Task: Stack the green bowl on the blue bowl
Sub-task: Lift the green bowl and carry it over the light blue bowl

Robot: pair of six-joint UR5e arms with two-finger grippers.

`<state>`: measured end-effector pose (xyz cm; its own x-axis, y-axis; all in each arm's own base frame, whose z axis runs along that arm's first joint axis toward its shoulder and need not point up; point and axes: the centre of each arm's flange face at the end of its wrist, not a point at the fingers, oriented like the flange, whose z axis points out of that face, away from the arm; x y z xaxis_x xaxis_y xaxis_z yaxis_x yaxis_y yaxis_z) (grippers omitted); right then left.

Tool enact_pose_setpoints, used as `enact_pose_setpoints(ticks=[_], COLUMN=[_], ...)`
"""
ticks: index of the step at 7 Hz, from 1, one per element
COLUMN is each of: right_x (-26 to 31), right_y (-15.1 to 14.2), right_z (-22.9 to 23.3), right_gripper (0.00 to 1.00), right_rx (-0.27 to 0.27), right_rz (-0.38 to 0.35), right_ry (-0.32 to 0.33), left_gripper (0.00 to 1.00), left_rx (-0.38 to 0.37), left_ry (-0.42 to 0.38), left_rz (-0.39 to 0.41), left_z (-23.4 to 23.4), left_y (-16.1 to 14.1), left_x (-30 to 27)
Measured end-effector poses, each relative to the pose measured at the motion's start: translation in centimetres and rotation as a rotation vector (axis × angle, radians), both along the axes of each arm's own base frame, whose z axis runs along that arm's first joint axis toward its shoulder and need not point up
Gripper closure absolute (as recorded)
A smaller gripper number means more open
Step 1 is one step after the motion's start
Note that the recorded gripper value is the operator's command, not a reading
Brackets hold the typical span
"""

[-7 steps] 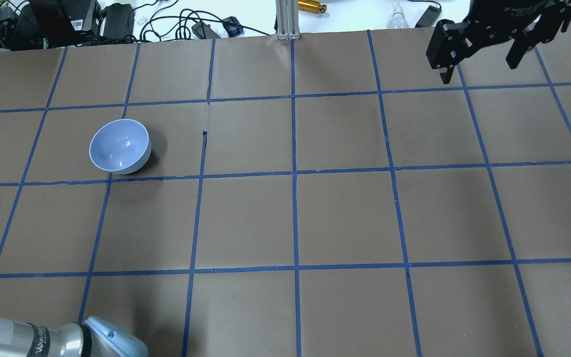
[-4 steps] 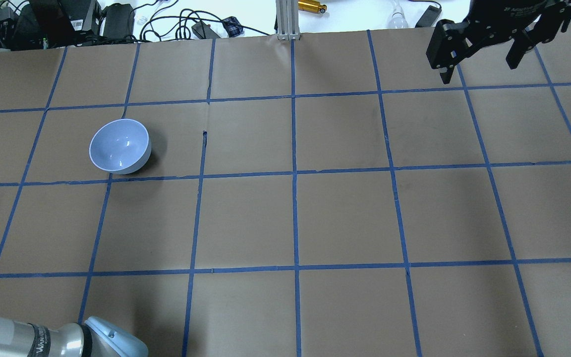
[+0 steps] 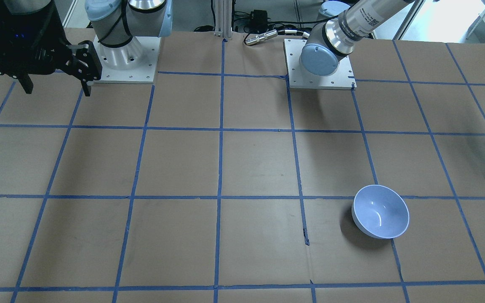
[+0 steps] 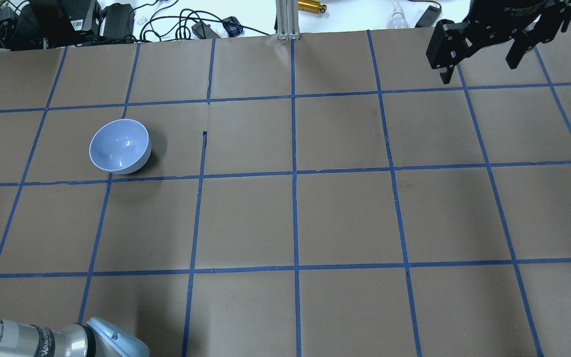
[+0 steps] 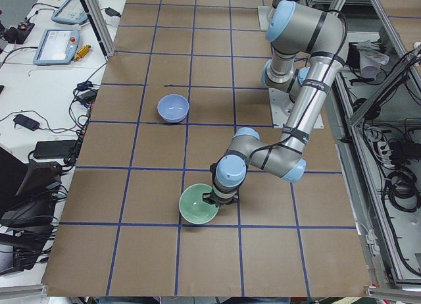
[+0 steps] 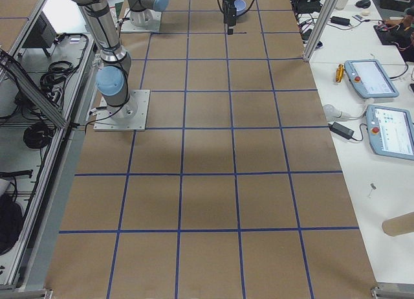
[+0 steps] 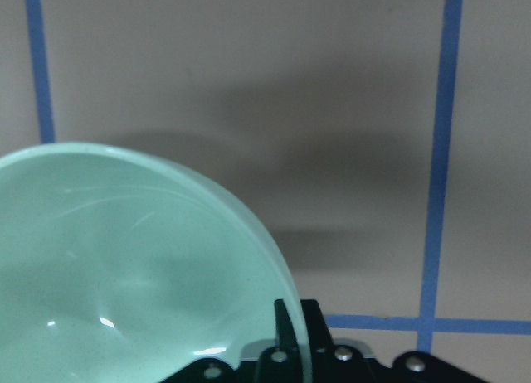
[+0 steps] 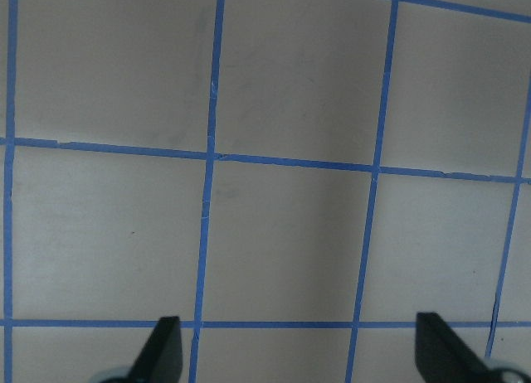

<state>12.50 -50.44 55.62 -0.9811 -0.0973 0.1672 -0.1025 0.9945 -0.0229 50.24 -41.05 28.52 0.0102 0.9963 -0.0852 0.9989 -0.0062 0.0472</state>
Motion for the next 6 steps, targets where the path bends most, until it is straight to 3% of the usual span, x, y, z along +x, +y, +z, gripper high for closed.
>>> enact_pose_setpoints(ticks=[3,6], right_x=[0.0,0.0], right_y=[0.0,0.0], right_z=[0.0,0.0], right_gripper=[0.0,0.0], right_rx=[0.0,0.0], right_rz=[0.0,0.0], right_ry=[0.0,0.0], left_gripper=[1.0,1.0], left_rx=[-0.068,-0.066], left_ry=[0.034,0.064], left_rz=[-0.156,-0.182], left_z=[5.7,9.6], left_y=[-8.0,-14.0], left_x=[-11.2,-25.6])
